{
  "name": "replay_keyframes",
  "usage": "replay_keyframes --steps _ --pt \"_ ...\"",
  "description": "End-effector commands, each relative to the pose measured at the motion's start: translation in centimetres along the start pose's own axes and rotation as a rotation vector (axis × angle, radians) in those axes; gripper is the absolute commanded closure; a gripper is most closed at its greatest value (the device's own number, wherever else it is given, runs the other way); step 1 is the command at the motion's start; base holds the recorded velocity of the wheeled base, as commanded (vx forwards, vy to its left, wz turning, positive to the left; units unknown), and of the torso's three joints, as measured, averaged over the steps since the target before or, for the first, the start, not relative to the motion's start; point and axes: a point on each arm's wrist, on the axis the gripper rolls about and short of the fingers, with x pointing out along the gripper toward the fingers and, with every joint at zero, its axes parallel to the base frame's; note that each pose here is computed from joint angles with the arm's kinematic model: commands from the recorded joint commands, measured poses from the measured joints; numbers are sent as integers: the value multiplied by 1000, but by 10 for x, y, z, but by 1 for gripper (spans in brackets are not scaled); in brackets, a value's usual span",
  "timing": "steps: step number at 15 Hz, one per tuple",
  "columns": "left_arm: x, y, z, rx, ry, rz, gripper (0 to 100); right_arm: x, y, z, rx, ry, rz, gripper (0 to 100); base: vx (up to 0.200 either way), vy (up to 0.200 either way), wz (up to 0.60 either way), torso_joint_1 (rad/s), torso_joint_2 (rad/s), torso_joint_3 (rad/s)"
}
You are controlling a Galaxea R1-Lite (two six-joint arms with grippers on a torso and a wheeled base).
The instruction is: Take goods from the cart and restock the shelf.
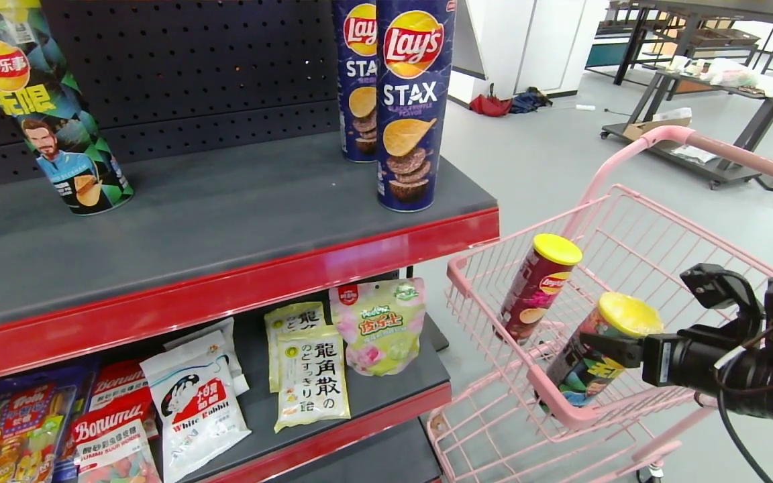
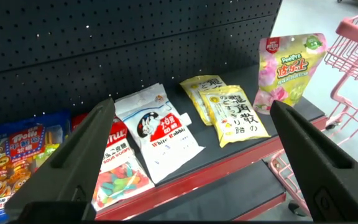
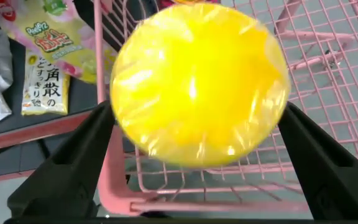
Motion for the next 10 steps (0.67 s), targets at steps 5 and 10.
replay_keyframes --steps 5,10 --pt "0 0 0 0 1 -1 0 20 -5 -1 9 41 -10 0 0 0 0 0 0 0" --pt "0 0 0 0 1 1 0 28 -7 -3 13 58 -23 0 0 0 0 0 0 0"
